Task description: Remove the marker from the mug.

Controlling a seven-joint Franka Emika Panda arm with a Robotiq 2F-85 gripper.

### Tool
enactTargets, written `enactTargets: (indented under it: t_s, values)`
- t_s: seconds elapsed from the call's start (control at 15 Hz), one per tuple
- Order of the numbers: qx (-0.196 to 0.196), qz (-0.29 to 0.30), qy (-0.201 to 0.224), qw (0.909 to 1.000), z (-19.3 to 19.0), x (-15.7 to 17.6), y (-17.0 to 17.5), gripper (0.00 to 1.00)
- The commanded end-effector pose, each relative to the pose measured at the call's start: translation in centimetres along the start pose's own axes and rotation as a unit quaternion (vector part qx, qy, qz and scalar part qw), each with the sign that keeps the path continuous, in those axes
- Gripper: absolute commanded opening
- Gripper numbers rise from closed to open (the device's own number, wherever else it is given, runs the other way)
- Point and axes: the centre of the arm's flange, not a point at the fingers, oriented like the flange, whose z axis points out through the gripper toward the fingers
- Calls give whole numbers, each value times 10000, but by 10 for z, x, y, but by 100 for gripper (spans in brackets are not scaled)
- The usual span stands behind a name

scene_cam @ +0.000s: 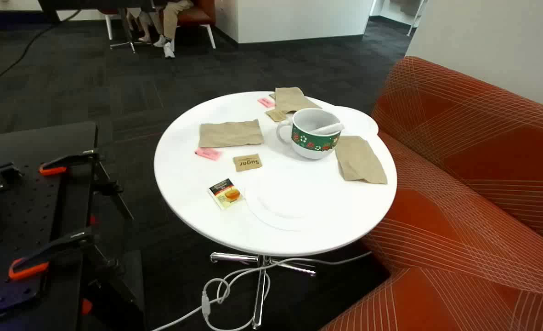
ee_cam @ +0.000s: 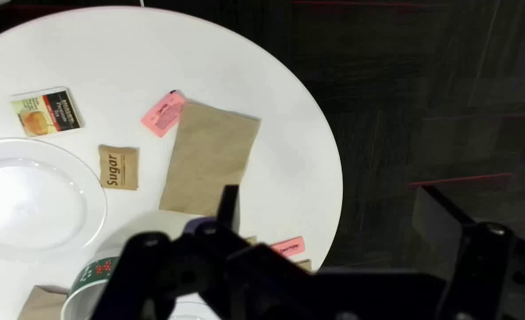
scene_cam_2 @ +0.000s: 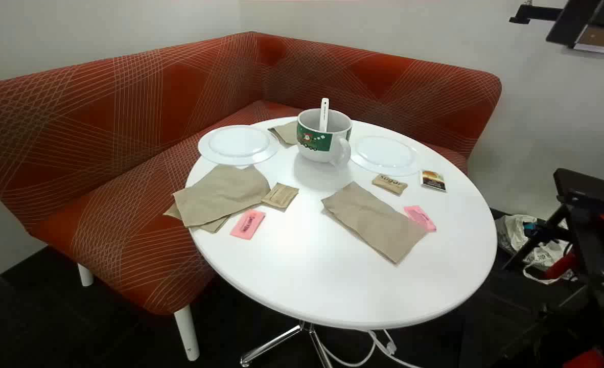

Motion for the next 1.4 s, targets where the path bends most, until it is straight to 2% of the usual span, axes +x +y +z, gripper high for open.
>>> enactTargets:
  t_s: [0.0, 0.4, 0.6, 0.73, 1.0, 1.33]
  values:
    - [0, 0, 0, 10000, 0, 0, 0, 100]
    - [0, 0, 0, 10000, 0, 0, 0, 100]
    - [-114, 345, 255, 9990, -2, 12, -1, 100]
    - [-142, 793, 568, 9951, -5, 24, 4, 100]
    - [-68, 1853, 1125, 9762, -12, 58, 27, 100]
    - [-264, 3142, 1500, 9371, 1, 102, 67, 100]
